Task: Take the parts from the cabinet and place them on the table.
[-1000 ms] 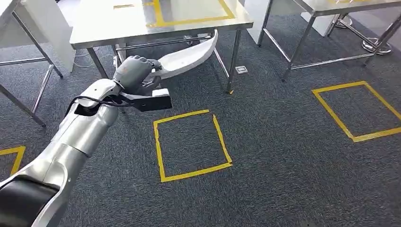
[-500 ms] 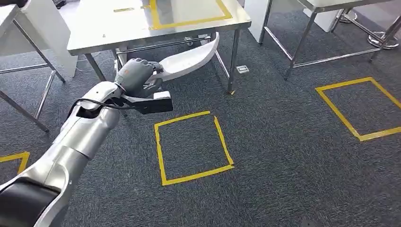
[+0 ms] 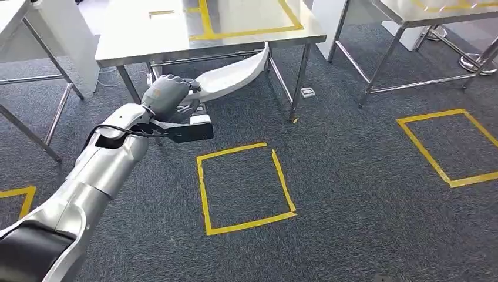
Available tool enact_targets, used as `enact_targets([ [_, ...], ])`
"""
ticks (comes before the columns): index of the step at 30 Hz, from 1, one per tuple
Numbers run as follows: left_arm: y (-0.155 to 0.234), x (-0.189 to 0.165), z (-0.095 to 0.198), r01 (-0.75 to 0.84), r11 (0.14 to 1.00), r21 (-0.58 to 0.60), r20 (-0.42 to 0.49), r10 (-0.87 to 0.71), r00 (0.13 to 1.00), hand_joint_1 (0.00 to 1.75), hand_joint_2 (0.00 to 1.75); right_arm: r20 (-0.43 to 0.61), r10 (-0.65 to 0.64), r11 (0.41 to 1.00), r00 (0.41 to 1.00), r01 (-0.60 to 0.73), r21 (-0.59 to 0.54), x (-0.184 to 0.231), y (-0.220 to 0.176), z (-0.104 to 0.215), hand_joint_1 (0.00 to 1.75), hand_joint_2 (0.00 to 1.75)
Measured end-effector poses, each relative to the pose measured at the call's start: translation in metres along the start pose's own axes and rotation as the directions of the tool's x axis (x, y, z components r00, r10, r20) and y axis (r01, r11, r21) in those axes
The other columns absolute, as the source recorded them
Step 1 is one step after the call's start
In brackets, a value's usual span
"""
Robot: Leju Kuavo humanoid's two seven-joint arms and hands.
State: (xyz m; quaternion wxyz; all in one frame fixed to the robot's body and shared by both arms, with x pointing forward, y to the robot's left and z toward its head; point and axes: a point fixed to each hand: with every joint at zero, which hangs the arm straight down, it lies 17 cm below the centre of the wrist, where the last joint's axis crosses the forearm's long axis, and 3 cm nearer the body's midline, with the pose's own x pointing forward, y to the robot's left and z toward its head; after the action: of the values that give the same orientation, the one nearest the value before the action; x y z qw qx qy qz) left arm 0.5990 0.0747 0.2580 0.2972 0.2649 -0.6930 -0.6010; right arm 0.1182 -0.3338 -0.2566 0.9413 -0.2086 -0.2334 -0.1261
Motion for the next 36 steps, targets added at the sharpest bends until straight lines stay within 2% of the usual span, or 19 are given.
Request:
enact_targets([
  [36,-0.0007,0.0007,-0.0023,0.005,1.000,-0.012,0.002,-0.005,1.000,1.75,1.75,-0.004,-0.004,1.000,1.000,0.004,-0.003,-0.0003,-0.0005,-0.0002,0.00,0.00],
])
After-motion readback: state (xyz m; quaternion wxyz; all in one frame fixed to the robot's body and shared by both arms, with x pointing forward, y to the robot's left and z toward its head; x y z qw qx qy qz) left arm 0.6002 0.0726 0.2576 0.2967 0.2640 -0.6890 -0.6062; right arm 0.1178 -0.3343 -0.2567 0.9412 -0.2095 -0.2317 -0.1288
